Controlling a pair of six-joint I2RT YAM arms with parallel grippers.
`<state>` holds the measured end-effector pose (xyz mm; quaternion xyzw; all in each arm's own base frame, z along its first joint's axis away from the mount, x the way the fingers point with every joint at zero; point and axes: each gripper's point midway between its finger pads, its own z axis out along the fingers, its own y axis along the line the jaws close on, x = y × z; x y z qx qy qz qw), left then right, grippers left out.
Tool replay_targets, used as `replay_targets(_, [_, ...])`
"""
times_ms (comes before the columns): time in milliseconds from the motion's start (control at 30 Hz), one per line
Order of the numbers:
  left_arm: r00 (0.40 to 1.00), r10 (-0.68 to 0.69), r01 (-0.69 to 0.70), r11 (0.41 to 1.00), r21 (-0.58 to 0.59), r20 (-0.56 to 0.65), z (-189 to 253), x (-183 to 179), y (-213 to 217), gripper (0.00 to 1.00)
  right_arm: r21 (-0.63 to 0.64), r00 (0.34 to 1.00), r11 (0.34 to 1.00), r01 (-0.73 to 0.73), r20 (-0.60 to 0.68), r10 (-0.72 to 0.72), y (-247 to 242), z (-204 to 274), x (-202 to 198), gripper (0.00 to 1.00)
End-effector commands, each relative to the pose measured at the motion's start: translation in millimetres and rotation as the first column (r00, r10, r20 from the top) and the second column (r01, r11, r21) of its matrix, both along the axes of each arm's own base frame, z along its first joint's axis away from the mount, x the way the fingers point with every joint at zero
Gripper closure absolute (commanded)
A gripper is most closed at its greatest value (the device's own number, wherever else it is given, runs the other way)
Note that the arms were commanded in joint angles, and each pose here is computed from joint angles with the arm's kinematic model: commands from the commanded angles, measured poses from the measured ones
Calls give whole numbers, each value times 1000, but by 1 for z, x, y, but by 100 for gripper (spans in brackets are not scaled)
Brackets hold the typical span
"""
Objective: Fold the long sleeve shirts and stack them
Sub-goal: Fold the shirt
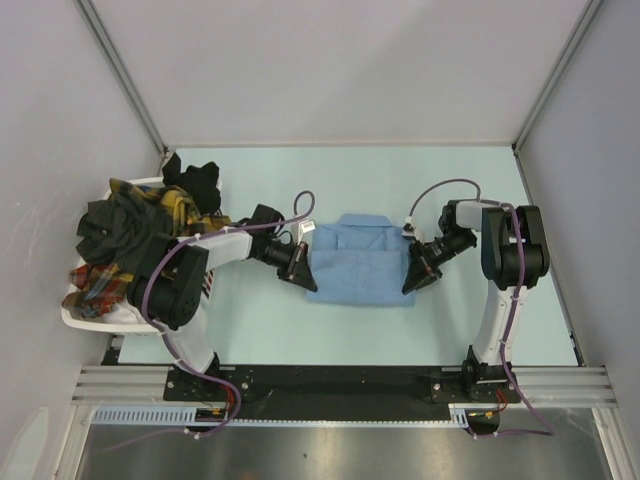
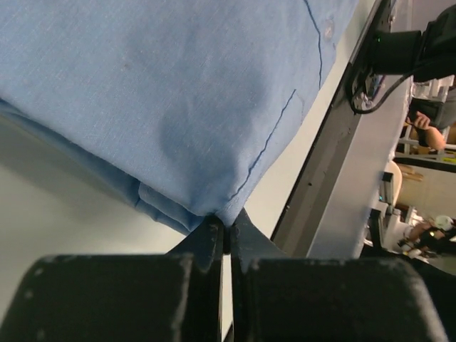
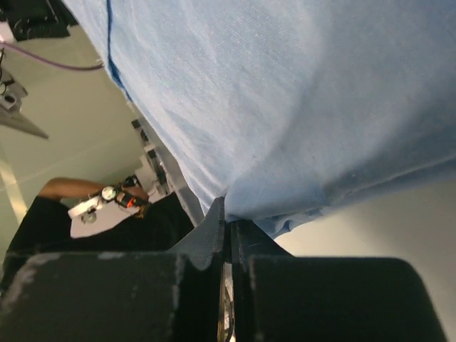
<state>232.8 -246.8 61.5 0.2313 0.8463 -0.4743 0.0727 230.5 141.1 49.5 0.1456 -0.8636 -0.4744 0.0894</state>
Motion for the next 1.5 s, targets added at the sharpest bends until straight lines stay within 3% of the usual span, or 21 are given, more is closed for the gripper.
replay_targets(0, [999, -16, 15, 1000, -7, -38, 13, -20, 6, 100, -26, 998, 997, -70, -12, 69, -14, 9, -20, 81])
replay_targets(100, [999, -15, 14, 1000, 11, 29, 19, -14, 8, 66, -38, 997, 997, -67, 32, 68, -23, 10, -11, 57])
replay_targets(133, [997, -31, 30, 1000, 7, 67, 23, -11, 9, 51, -39, 998, 998, -52, 42, 54, -32, 12, -6, 54])
replay_targets(233, [967, -87, 90, 996, -1, 240, 46, 6, 11, 45, -22, 992, 998, -63, 106, 65, -42, 31, 14, 52])
replay_targets(300, [905, -148, 145, 989, 37, 399, 62, 27, 11, 45, -13, 983, 999, -42, 178, 43, -46, 47, 44, 52])
replay_targets(433, [771, -273, 227, 962, 153, 576, 77, 76, 1, 46, 36, 959, 999, 37, 279, -46, -33, 72, 103, 55])
replay_targets(567, [696, -454, 341, 891, 300, 556, 52, 98, -12, 48, 28, 920, 997, 66, 385, -72, -12, 70, 158, 59])
replay_targets(833, [552, -602, 501, 792, 348, 576, 22, 103, -39, 43, -35, 835, 999, 26, 550, -2, 55, 47, 218, 58])
replay_targets(1033, [562, -650, 559, 754, 344, 512, -3, 87, -45, 43, -32, 808, 999, 19, 589, 3, 78, 37, 232, 56])
replay_targets(1133, [573, -654, 567, 752, 338, 494, -10, 82, -45, 48, -37, 797, 999, 18, 603, 8, 82, 30, 235, 56])
replay_targets(1267, [585, -634, 550, 769, 326, 506, -5, 84, -49, 72, -42, 782, 998, 37, 623, -3, 84, 25, 242, 57])
replay_targets(1467, [593, -591, 506, 802, 317, 546, 16, 91, -54, 94, -54, 769, 997, 63, 639, -14, 80, 15, 252, 60])
